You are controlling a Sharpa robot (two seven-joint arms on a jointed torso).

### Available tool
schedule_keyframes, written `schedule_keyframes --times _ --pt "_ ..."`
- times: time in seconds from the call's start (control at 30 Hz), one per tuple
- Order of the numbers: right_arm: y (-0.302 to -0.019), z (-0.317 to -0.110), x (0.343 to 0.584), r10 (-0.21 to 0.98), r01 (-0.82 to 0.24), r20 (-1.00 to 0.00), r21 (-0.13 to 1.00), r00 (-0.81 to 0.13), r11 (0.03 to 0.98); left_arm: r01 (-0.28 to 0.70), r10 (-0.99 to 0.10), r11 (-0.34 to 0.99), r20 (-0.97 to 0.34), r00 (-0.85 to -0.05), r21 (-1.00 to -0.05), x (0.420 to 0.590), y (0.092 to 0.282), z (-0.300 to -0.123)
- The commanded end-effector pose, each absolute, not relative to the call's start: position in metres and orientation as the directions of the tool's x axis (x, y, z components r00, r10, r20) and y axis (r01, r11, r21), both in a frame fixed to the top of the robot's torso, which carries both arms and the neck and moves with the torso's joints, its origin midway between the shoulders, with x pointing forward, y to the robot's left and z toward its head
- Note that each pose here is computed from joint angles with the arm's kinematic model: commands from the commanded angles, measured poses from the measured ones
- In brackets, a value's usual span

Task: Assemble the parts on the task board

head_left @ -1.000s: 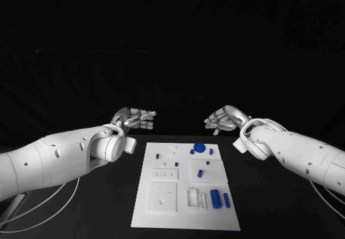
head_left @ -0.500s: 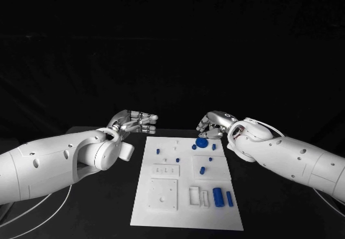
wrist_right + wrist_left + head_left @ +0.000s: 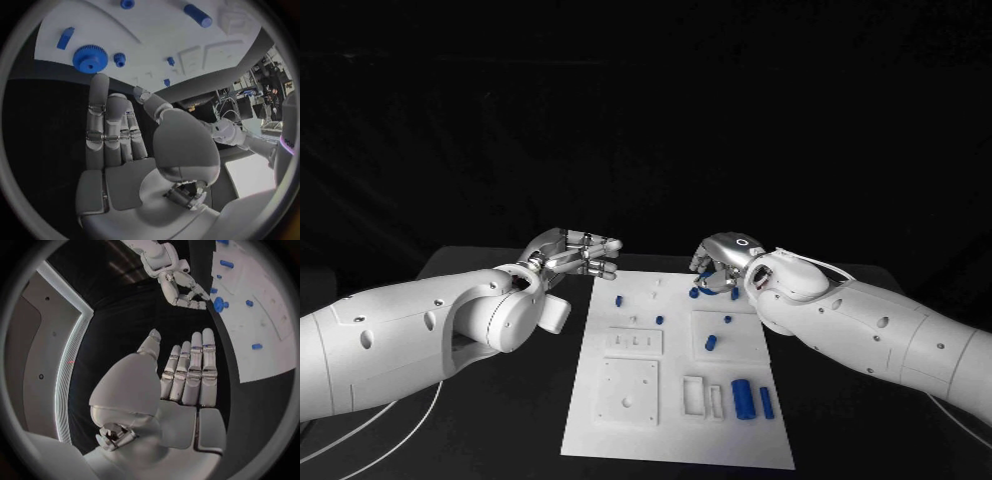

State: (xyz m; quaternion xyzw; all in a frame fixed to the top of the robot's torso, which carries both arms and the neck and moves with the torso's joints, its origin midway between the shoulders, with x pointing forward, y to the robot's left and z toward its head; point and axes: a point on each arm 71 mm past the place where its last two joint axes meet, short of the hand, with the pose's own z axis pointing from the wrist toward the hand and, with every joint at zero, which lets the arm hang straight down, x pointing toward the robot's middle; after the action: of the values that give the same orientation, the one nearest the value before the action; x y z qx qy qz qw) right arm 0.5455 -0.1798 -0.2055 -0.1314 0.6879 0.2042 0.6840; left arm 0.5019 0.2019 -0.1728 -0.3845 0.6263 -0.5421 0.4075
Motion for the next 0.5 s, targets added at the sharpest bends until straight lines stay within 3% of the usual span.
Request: schedule_keyframes --times 0.03,0.5 --pt "-0.179 -0.209 0.545 0.035 -0.447 -0.999 0.038 -0.014 0.894 -0.039 -0.912 0.115 -0.090 -0.400 -0.993 0.501 0.198 -0.171" --pt "-0.174 -0.222 0.541 -0.027 -0.447 -0.999 -0.008 -0.036 0.894 -0.041 -0.910 0.115 -0.088 -0.405 -0.993 0.500 0.196 -0.171"
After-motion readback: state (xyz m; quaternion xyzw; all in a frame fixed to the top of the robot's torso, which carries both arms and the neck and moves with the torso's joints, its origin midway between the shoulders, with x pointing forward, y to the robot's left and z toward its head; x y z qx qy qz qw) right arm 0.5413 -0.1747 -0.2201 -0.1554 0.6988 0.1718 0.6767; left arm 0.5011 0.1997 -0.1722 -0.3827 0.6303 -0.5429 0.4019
